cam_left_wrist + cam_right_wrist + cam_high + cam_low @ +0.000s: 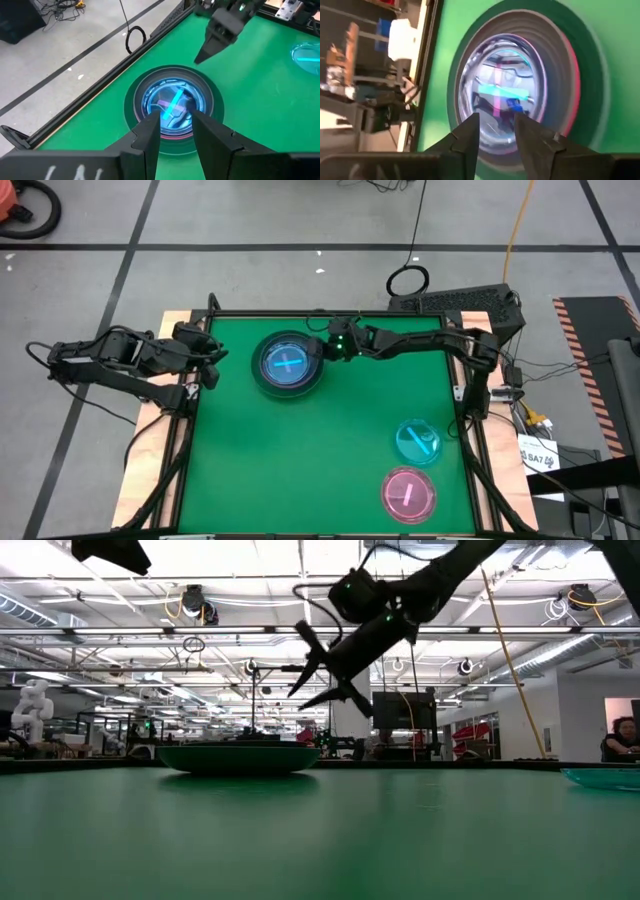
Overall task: Stack plastic plates
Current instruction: Stack the pink plate on the blue plate
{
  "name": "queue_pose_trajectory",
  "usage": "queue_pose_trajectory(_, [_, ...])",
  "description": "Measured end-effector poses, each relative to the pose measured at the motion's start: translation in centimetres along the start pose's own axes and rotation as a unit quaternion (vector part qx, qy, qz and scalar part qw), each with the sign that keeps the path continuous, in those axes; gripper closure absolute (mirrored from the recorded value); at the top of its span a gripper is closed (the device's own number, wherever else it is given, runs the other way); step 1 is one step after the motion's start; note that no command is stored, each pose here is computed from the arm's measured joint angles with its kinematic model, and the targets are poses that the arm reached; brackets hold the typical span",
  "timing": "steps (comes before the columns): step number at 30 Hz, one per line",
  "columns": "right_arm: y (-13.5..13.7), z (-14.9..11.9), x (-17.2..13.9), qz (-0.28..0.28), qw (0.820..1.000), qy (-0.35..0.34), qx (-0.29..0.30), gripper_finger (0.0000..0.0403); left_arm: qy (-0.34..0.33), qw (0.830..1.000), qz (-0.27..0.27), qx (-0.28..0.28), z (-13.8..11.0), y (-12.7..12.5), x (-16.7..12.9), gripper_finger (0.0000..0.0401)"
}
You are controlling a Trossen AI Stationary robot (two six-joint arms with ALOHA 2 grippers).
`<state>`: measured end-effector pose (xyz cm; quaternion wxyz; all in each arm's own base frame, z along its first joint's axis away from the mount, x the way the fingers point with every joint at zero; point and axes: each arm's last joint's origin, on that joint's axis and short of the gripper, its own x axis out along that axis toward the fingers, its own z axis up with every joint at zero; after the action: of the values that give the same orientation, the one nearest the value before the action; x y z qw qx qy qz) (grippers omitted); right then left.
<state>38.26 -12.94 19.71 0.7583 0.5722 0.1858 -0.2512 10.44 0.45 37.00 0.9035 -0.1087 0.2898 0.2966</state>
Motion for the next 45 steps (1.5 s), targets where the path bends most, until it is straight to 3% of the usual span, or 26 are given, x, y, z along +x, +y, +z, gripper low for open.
queue_pose_trajectory(14, [2.4, -1.8, -8.8, -0.078, 0.99, 0.065, -0.099, 0.0288, 0.007, 1.0, -0.015, 0.004, 0.0, -0.1, 0.0, 0.0284])
queue_pose_trajectory(24, [2.8, -3.8, -12.7, -0.108, 0.974, 0.116, -0.161, 0.0289, -0.005, 0.999, -0.048, -0.025, 0.8, -1.2, 0.6, 0.0284])
queue_pose_trajectory(37, [2.5, -7.5, -17.1, -0.158, 0.94, 0.212, -0.215, 0.0289, 0.055, 0.997, -0.022, -0.059, 1.1, -4.2, 4.3, 0.0284])
queue_pose_trajectory(45, [2.4, -9.9, -20.2, -0.182, 0.918, 0.258, -0.241, 0.0289, 0.059, 0.992, -0.089, -0.069, 1.9, -7.1, 6.4, 0.0283])
